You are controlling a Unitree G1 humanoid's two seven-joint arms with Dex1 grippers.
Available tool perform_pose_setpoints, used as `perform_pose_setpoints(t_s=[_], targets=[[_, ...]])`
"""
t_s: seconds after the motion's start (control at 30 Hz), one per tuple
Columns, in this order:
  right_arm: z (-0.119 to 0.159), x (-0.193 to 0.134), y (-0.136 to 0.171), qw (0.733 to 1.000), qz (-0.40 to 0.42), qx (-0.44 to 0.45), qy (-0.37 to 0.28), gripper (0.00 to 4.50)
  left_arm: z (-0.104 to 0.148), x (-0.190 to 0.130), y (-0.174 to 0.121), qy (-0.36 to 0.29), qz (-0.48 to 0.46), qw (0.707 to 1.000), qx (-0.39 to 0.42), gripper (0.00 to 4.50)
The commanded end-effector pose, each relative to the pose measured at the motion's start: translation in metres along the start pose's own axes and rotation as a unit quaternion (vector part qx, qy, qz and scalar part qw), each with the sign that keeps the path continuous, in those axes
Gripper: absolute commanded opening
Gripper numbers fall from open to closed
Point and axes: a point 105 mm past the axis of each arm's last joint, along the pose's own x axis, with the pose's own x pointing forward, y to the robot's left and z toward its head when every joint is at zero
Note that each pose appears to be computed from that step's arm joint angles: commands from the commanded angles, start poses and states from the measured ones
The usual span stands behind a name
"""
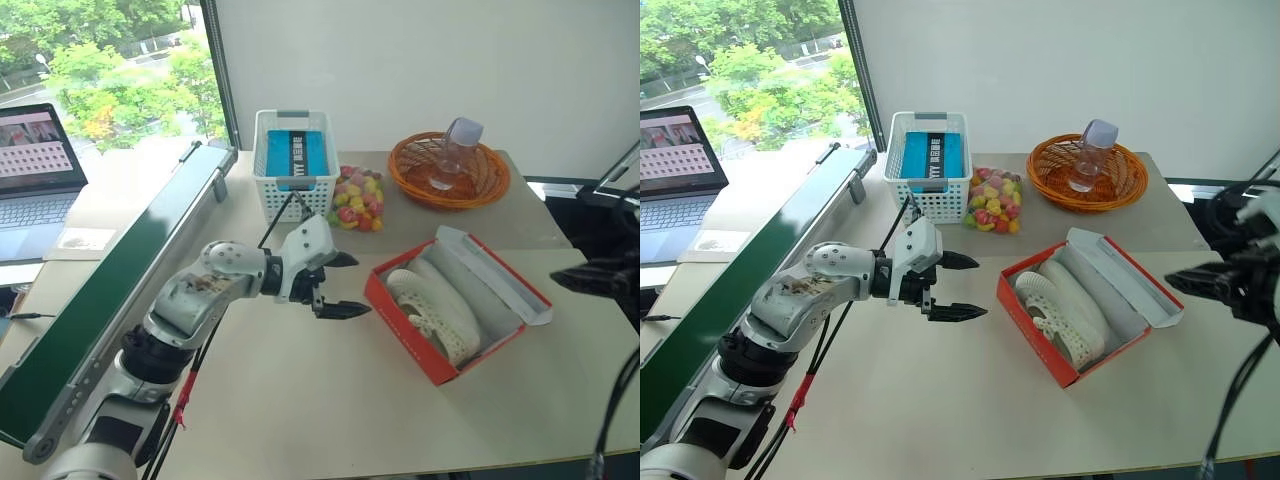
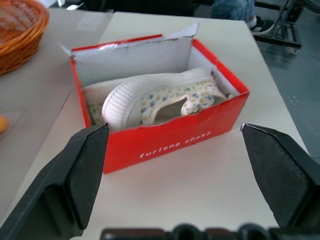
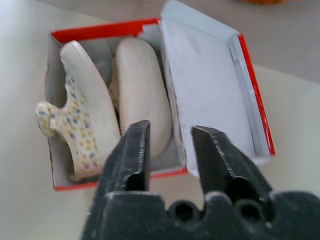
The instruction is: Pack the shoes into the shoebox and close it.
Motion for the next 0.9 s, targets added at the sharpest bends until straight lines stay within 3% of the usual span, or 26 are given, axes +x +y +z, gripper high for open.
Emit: perform_pose_setpoints(t_s=[0.03, 0.13, 0.2, 0.33, 0.67, 0.9], targets=[[-0.009, -0.014, -0.014, 0.997, -0.061, -0.023, -0.031, 0.22, 0.012, -0.002, 0.004, -0.008, -0.001, 0.999, 0.033, 4.50], [-0.055, -0.006, -0.016, 0.997, -0.063, 0.050, -0.003, 0.06, 0.016, -0.003, 0.008, -0.010, 0.001, 0.999, 0.043, 4.50], [-0.083, 0.004, -0.015, 0.997, -0.062, 0.041, 0.018, 0.06, 0.020, -0.004, 0.010, -0.016, 0.007, 0.999, 0.047, 4.50], [-0.114, 0.035, -0.017, 0.994, -0.061, 0.093, -0.018, 0.06, 0.023, -0.007, 0.012, -0.017, 0.017, 0.998, 0.049, 4.50], [-0.136, 0.096, -0.048, 0.985, -0.078, 0.152, -0.031, 0.06, 0.019, -0.020, 0.006, 0.007, 0.058, 0.997, 0.046, 4.50], [-0.133, 0.126, -0.064, 0.983, -0.090, 0.157, -0.043, 0.06, 0.020, -0.026, 0.004, 0.013, 0.076, 0.996, 0.040, 4.50]])
